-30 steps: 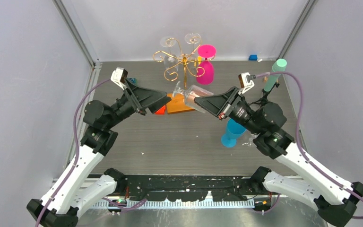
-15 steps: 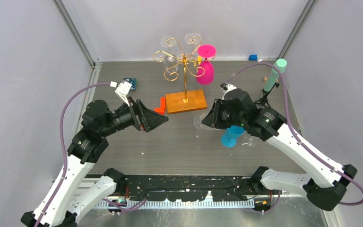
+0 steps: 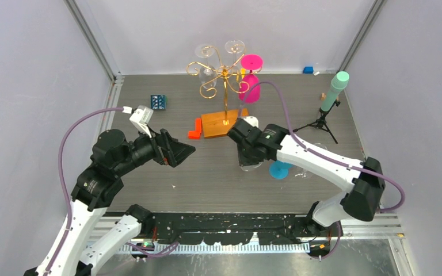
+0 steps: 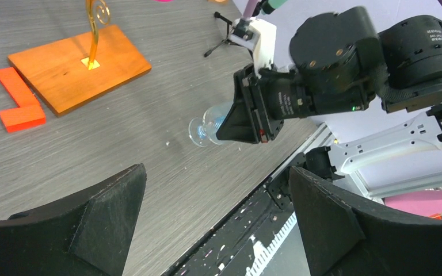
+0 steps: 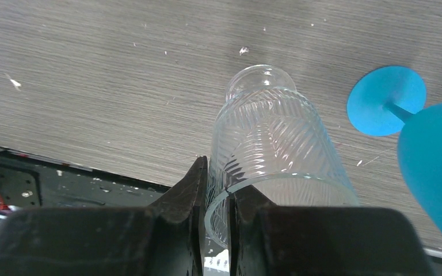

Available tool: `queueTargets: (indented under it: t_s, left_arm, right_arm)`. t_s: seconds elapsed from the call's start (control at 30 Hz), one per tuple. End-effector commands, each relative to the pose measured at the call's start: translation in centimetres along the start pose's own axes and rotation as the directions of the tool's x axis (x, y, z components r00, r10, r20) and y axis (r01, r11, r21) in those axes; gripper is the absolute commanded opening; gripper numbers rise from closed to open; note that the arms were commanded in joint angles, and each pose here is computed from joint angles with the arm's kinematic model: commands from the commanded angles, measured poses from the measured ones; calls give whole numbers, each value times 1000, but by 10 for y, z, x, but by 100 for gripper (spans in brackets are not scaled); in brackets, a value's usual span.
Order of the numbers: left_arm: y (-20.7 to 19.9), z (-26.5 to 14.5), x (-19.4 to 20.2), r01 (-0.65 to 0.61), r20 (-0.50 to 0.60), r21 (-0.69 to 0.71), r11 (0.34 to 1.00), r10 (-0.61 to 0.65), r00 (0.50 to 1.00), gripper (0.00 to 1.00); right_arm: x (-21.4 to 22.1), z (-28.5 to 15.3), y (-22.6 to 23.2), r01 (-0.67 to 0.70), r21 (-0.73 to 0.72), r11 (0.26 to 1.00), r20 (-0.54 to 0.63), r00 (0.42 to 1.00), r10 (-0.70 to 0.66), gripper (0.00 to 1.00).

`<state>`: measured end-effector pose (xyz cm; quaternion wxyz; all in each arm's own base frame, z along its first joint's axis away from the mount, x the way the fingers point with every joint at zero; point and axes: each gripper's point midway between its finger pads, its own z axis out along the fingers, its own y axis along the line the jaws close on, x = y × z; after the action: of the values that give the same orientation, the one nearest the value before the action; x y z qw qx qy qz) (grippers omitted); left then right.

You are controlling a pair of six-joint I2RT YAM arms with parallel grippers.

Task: Take the wine glass off the wine glass rack

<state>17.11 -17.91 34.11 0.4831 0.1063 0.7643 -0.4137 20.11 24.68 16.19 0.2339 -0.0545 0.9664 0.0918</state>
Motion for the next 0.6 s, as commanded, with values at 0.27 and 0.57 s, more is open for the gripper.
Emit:
queueTargets:
  t_s: [0.27, 0.57]
  left_arm:
    - [7, -13, 4, -22, 38, -36, 999, 23, 999, 98]
    - [14, -10, 16, -30, 1, -44, 999, 30, 1000, 98]
  right_arm:
    - [1, 26, 10, -8, 66, 998, 11, 1000, 7, 0]
    - [11, 48, -1, -45, 109, 993, -34, 998, 49, 0]
